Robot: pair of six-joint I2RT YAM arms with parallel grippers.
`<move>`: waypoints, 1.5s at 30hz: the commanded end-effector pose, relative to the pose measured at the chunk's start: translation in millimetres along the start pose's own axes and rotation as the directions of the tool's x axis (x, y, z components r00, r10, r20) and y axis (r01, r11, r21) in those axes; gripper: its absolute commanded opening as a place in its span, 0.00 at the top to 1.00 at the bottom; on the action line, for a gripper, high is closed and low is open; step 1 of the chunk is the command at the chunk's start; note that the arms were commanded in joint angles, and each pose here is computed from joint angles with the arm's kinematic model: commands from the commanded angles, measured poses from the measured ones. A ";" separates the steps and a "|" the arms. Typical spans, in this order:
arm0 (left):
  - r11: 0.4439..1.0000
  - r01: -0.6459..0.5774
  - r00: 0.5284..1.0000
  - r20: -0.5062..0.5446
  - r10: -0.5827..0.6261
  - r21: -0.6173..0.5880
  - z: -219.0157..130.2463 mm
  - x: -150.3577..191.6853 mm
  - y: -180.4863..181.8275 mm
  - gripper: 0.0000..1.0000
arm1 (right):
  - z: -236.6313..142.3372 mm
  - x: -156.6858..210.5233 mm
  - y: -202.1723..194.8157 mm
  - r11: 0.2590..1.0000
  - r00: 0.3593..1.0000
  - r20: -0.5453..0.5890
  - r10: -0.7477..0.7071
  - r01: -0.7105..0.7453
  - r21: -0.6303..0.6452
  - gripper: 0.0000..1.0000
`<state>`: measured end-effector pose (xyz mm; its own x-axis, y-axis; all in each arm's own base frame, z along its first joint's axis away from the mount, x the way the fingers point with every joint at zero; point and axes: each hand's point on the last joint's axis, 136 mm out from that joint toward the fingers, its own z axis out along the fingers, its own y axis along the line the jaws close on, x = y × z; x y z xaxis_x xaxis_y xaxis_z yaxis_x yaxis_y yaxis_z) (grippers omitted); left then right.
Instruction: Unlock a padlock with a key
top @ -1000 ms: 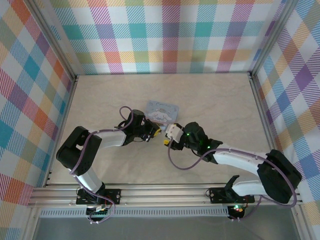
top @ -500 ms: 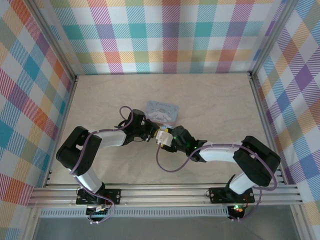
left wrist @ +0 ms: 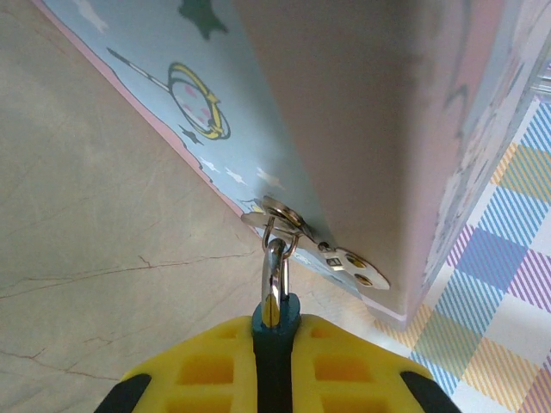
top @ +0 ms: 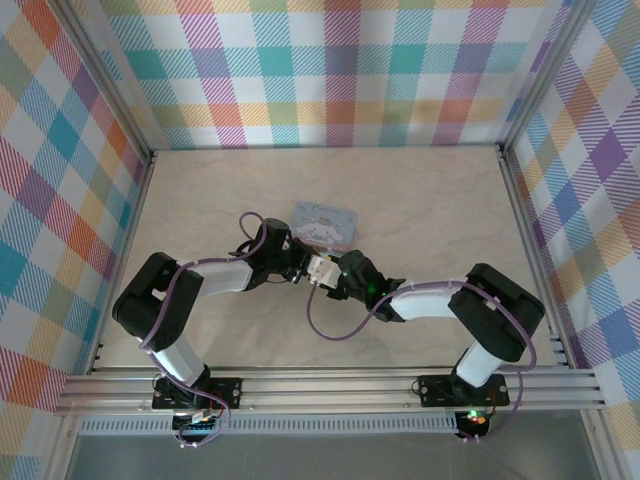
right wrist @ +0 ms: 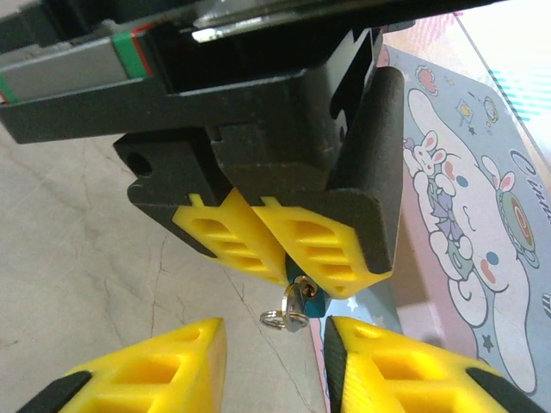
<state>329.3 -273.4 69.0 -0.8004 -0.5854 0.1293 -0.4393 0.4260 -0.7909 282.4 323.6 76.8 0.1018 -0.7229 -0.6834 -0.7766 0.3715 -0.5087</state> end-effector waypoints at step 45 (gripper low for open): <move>1.000 0.013 1.000 -0.009 -0.013 0.025 -4.3 1.0 -7.9 1.00 | 11.0 -13.4 -20.7 0.845 0.845 0.108 0.523 -0.531 0.060 1.00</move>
<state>331.4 -272.3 69.6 -0.7938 -0.5938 0.1318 -0.4445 0.4185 -0.7920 297.5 327.4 76.3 -0.2124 -0.4886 -0.8462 -0.7041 0.6770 -0.2142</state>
